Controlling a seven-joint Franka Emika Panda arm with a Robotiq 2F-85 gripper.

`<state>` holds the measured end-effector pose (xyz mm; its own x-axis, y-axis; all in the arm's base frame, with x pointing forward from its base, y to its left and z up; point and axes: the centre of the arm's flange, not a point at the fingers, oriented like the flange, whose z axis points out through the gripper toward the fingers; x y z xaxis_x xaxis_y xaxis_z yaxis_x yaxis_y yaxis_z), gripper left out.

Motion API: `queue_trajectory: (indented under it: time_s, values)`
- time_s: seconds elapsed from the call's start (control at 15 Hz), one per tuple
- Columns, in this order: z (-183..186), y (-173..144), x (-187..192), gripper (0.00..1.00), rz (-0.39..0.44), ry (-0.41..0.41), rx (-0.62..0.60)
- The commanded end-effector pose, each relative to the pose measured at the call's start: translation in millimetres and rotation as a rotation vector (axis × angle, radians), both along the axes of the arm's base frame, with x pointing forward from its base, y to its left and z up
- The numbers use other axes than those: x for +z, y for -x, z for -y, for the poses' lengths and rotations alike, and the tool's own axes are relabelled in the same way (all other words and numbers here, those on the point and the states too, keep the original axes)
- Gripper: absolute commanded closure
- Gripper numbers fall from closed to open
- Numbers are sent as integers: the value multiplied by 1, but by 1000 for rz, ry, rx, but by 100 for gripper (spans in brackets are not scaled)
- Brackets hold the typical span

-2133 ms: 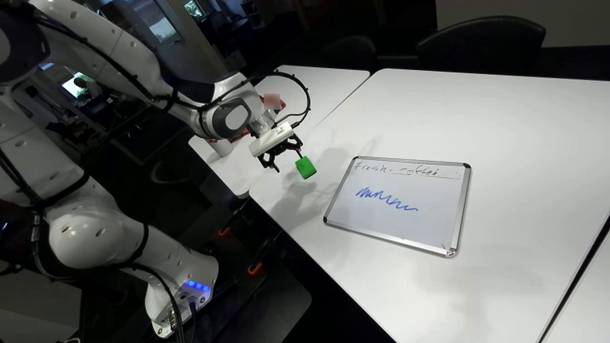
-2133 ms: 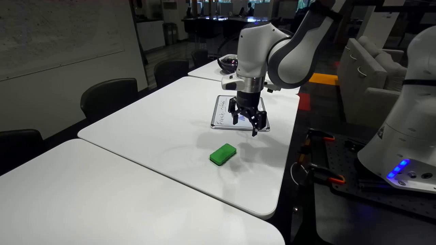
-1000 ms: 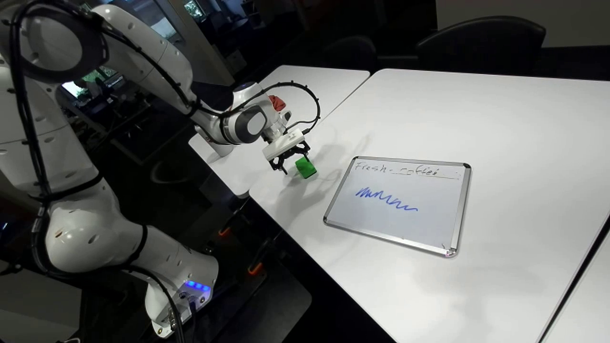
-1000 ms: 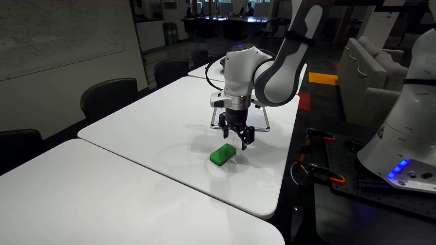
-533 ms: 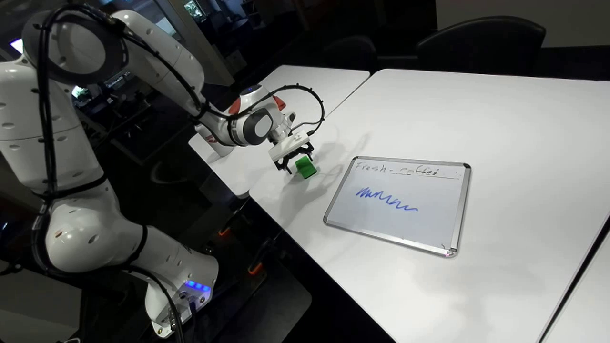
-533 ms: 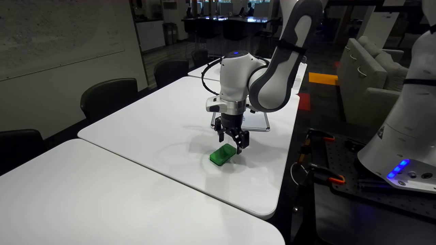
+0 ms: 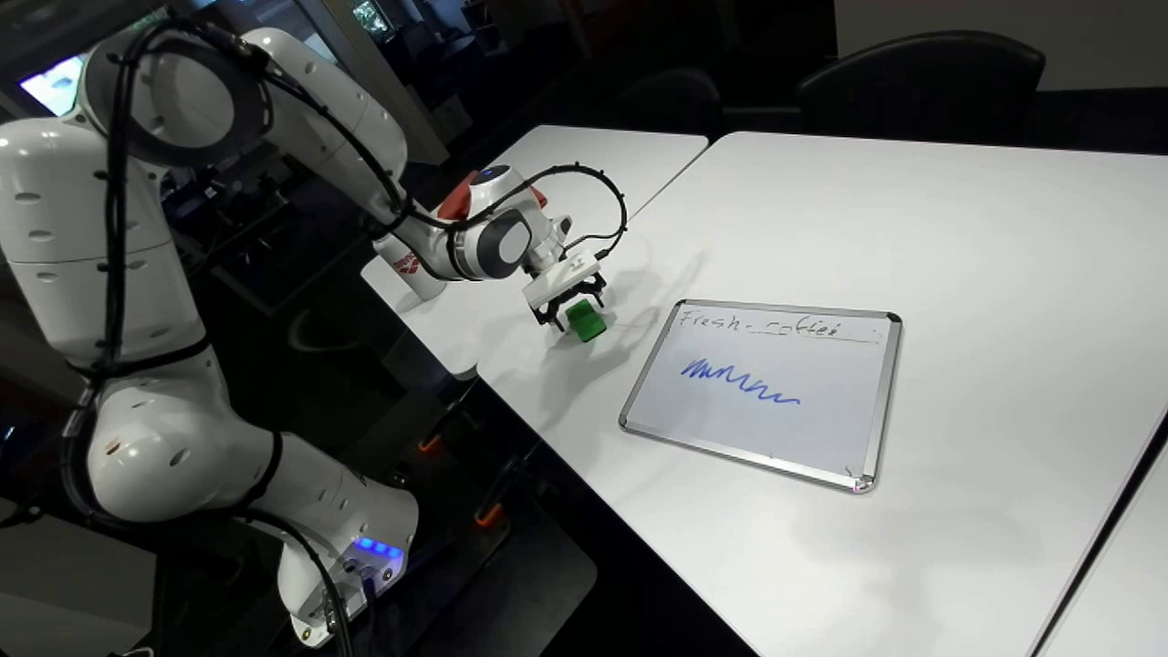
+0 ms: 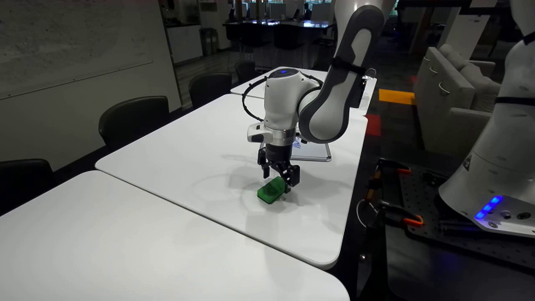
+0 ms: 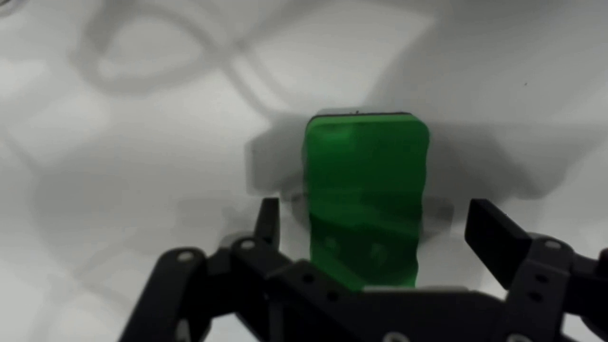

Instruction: Use the duster to erase the blue markings on the white board

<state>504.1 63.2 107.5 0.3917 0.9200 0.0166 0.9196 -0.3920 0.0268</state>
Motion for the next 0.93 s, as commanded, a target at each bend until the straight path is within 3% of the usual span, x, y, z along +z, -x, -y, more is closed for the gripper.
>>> queue_trajectory:
  time_s: [0.0, 0.33, 0.4, 0.53, 0.87]
  values:
    - [-8, -8, -7, 0, 18, -4, 9]
    - [-15, -8, -13, 1, 16, 0, 24]
    - [-15, -8, -14, 26, 15, 0, 29]
    - [-17, -7, -15, 29, 14, 0, 33]
    - [-16, -6, -13, 66, 21, 3, 31]
